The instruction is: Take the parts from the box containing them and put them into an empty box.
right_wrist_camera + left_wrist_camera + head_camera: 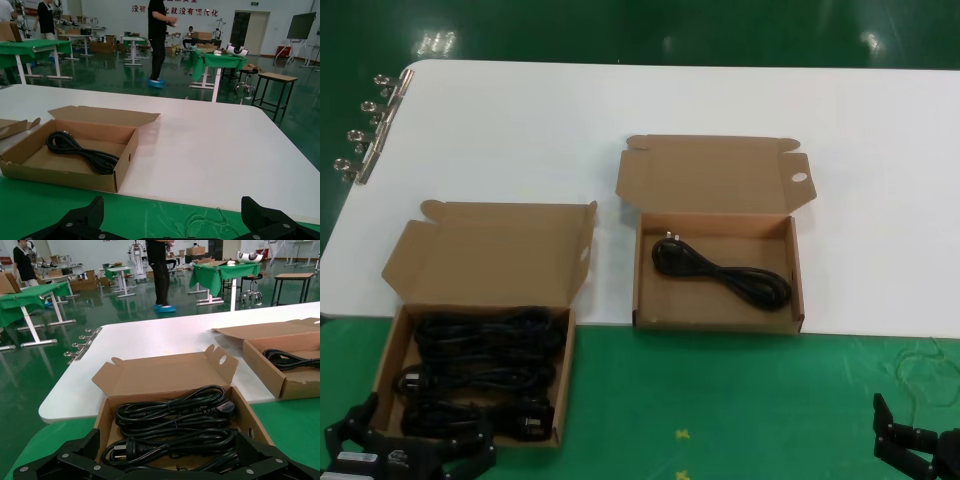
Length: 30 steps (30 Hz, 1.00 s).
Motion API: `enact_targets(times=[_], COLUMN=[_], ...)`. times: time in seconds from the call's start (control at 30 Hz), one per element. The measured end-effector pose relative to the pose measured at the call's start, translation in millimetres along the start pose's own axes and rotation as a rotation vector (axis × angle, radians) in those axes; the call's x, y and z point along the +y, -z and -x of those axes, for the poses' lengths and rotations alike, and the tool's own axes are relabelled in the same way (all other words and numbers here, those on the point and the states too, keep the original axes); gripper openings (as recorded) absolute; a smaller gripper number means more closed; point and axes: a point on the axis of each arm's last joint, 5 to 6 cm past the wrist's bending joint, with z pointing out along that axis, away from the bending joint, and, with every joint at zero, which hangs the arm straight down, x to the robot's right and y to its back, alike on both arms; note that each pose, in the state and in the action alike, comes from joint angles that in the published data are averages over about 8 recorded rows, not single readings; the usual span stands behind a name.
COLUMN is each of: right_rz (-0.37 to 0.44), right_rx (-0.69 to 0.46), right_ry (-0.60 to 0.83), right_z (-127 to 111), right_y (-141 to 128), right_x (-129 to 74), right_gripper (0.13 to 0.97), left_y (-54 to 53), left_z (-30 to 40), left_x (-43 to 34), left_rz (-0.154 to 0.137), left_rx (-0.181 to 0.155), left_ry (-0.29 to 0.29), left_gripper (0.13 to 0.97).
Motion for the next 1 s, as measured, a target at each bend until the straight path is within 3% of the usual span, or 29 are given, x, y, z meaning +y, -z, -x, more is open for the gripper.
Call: enact_targets(times=[1.0], right_rz=[0.000], right_rx=[0.000], right_ry=[0.000], right_z=[0.0], right_y=[0.0], right_x=[0.0], right_gripper=[0.966], left_y=[0.0], left_z=[0.0], left_x=[0.0], left_rz=[0.000], left_rx=[0.000], left_ry=[0.000], left_gripper=[0.966])
